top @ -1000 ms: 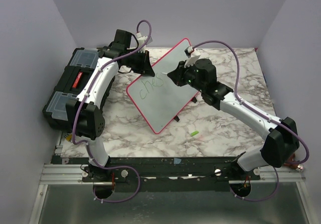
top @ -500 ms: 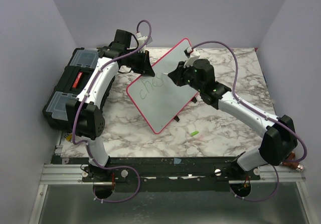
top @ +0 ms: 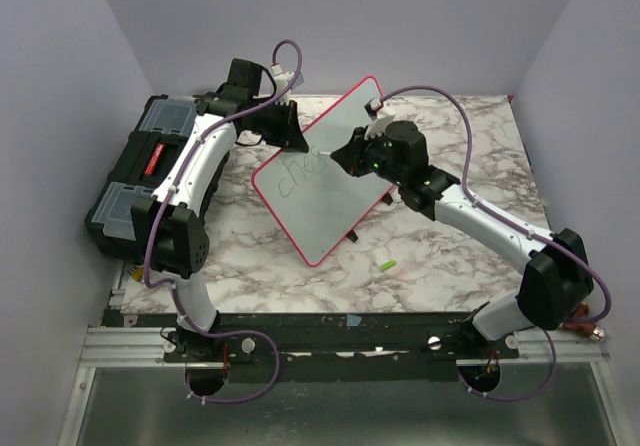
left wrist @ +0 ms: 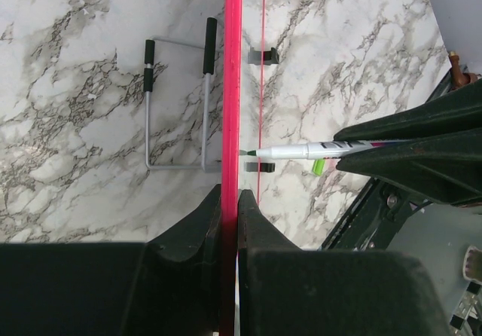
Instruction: Write a sentence on the whiteboard
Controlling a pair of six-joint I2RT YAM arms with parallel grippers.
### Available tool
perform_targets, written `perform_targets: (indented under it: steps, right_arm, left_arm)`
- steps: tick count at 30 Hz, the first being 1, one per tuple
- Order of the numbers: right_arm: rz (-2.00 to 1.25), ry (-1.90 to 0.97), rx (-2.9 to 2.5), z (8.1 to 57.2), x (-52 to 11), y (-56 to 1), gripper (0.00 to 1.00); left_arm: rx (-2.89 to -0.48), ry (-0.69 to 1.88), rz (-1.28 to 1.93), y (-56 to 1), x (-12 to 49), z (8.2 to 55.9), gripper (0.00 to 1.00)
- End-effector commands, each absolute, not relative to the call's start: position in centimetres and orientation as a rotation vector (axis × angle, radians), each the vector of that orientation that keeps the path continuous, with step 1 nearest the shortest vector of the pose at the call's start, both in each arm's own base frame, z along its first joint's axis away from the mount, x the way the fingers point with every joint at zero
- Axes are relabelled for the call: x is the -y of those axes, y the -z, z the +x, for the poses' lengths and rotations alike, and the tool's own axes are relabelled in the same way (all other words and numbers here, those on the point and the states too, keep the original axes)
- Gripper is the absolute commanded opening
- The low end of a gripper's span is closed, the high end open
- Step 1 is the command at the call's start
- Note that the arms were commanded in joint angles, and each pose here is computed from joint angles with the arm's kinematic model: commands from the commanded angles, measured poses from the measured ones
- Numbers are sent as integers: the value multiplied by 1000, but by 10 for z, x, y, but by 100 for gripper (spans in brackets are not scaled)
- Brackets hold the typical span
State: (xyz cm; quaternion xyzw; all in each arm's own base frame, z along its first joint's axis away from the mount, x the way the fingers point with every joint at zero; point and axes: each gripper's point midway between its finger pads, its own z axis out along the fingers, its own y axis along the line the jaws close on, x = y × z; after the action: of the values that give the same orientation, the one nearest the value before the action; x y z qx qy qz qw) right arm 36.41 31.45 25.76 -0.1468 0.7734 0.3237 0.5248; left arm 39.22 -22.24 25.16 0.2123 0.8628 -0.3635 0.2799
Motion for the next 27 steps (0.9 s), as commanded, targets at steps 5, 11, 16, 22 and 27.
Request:
perform_targets:
  steps: [5,11,16,22,27]
  right_arm:
    - [-378,-853,-1834,352,-319,-258,1]
    - [-357,-828,-1869,355,-316,-246,1]
    - [-290,-730,-1899,368,-305,-241,1]
    - [-282,-697,-1879,379,-306,-252,1]
    - [-276,-708,-1860,386,-311,-263,1]
  left_arm:
    - [-2211,770,619,-267,205,417,0]
    - [-2211,770,618,-266,205,417,0]
    - [-2211,769,618,-266,205,417,0]
    - [-2210,772,620,-267,205,417,0]
    - [-2212,772,621,-266,206,416,0]
